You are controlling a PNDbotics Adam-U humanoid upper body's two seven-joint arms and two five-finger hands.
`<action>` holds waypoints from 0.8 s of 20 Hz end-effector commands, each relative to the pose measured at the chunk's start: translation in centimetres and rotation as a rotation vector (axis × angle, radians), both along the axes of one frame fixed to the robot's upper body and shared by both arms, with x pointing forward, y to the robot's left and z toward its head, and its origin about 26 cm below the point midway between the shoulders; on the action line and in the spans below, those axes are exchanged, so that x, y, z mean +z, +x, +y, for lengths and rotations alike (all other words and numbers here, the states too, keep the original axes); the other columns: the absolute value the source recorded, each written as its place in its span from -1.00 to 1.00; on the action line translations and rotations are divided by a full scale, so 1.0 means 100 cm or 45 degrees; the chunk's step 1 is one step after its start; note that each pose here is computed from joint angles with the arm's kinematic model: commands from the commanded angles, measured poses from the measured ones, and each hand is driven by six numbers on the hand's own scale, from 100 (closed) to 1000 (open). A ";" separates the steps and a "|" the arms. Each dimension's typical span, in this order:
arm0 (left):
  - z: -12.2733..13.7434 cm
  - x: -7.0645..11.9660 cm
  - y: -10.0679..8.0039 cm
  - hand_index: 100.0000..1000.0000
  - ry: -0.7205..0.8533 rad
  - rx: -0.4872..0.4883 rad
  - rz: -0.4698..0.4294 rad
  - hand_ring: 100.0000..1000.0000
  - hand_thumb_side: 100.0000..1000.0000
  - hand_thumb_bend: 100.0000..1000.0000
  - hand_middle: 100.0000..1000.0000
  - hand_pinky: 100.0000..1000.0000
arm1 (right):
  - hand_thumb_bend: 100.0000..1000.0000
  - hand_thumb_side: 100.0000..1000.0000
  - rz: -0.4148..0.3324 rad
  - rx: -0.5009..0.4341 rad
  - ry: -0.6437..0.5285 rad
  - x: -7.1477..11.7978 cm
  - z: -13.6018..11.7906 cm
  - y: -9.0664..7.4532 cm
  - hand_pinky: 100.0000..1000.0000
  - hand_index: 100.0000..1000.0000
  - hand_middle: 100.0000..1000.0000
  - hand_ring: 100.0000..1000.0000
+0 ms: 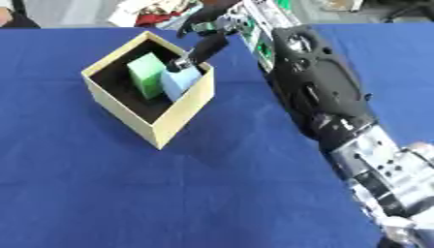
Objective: Pick up objects on the table and place them in the box.
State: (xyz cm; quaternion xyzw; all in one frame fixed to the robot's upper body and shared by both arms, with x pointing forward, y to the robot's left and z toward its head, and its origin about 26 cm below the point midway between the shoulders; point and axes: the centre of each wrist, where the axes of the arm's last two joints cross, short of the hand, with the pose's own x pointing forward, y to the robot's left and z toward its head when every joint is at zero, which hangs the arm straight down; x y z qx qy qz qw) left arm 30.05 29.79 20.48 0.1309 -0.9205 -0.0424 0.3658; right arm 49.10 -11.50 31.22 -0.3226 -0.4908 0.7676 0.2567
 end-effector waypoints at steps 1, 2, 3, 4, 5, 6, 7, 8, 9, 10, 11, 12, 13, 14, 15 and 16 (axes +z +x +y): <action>0.001 0.008 -0.003 0.38 0.020 0.002 -0.034 0.19 0.73 -0.90 0.29 0.35 | -0.80 1.00 -0.082 0.021 0.092 0.023 -0.005 -0.007 0.93 1.00 0.87 1.00; 0.001 0.008 -0.003 0.38 0.019 0.003 -0.034 0.19 0.73 -0.90 0.30 0.35 | -1.00 1.00 -0.097 0.029 0.132 0.026 -0.008 -0.010 0.91 1.00 0.83 0.97; 0.001 0.008 -0.003 0.38 0.019 0.004 -0.034 0.19 0.73 -0.90 0.30 0.35 | -1.00 0.89 -0.116 0.032 0.182 0.030 -0.011 -0.012 0.88 1.00 0.80 0.93; 0.001 0.008 -0.003 0.38 0.019 0.006 -0.034 0.19 0.73 -0.90 0.30 0.35 | -1.00 0.82 -0.134 0.032 0.230 0.033 -0.015 -0.015 0.87 1.00 0.78 0.91; 0.002 0.008 -0.003 0.38 0.019 0.008 -0.034 0.19 0.73 -0.90 0.30 0.35 | -1.00 0.78 -0.155 0.031 0.286 0.037 -0.019 -0.018 0.85 0.98 0.75 0.87; 0.002 0.008 -0.003 0.38 0.019 0.010 -0.034 0.19 0.73 -0.90 0.30 0.35 | -1.00 0.76 -0.174 0.031 0.338 0.040 -0.024 -0.020 0.82 0.93 0.71 0.83; 0.002 0.008 -0.003 0.38 0.019 0.012 -0.035 0.19 0.74 -0.90 0.30 0.35 | -1.00 0.75 -0.196 0.032 0.399 0.043 -0.029 -0.024 0.80 0.90 0.67 0.80; 0.002 0.008 -0.003 0.38 0.018 0.014 -0.035 0.19 0.74 -0.90 0.30 0.35 | -1.00 0.71 -0.213 0.036 0.455 0.045 -0.033 -0.027 0.79 0.87 0.63 0.78; 0.003 0.008 -0.003 0.38 0.018 0.016 -0.035 0.19 0.74 -0.90 0.30 0.35 | -1.00 0.69 -0.230 0.038 0.507 0.048 -0.038 -0.031 0.78 0.86 0.60 0.76; 0.003 0.008 -0.003 0.38 0.017 0.018 -0.035 0.19 0.73 -0.90 0.30 0.35 | -1.00 0.63 -0.246 0.043 0.557 0.050 -0.042 -0.035 0.77 0.84 0.56 0.74; 0.003 0.008 -0.004 0.38 0.017 0.020 -0.035 0.19 0.73 -0.90 0.30 0.35 | -1.00 0.60 -0.259 0.052 0.604 0.052 -0.047 -0.039 0.76 0.83 0.55 0.73; 0.003 0.008 -0.004 0.38 0.017 0.023 -0.035 0.19 0.73 -0.90 0.30 0.35 | -1.00 0.57 -0.266 0.059 0.643 0.053 -0.051 -0.042 0.76 0.82 0.53 0.72; 0.004 0.007 -0.004 0.38 0.017 0.026 -0.036 0.19 0.73 -0.90 0.30 0.35 | -1.00 0.56 -0.271 0.063 0.681 0.054 -0.056 -0.045 0.76 0.81 0.52 0.72; 0.004 0.007 -0.004 0.38 0.017 0.028 -0.037 0.19 0.73 -0.90 0.30 0.35 | -1.00 0.54 -0.275 0.066 0.714 0.054 -0.061 -0.048 0.76 0.80 0.50 0.70; 0.004 0.007 -0.004 0.38 0.018 0.031 -0.037 0.19 0.73 -0.90 0.30 0.35 | -1.00 0.53 -0.282 0.065 0.749 0.054 -0.066 -0.051 0.75 0.79 0.49 0.69; 0.005 0.007 -0.004 0.38 0.018 0.035 -0.038 0.19 0.73 -0.90 0.30 0.35 | -1.00 0.52 -0.292 0.066 0.786 0.054 -0.072 -0.055 0.75 0.78 0.47 0.68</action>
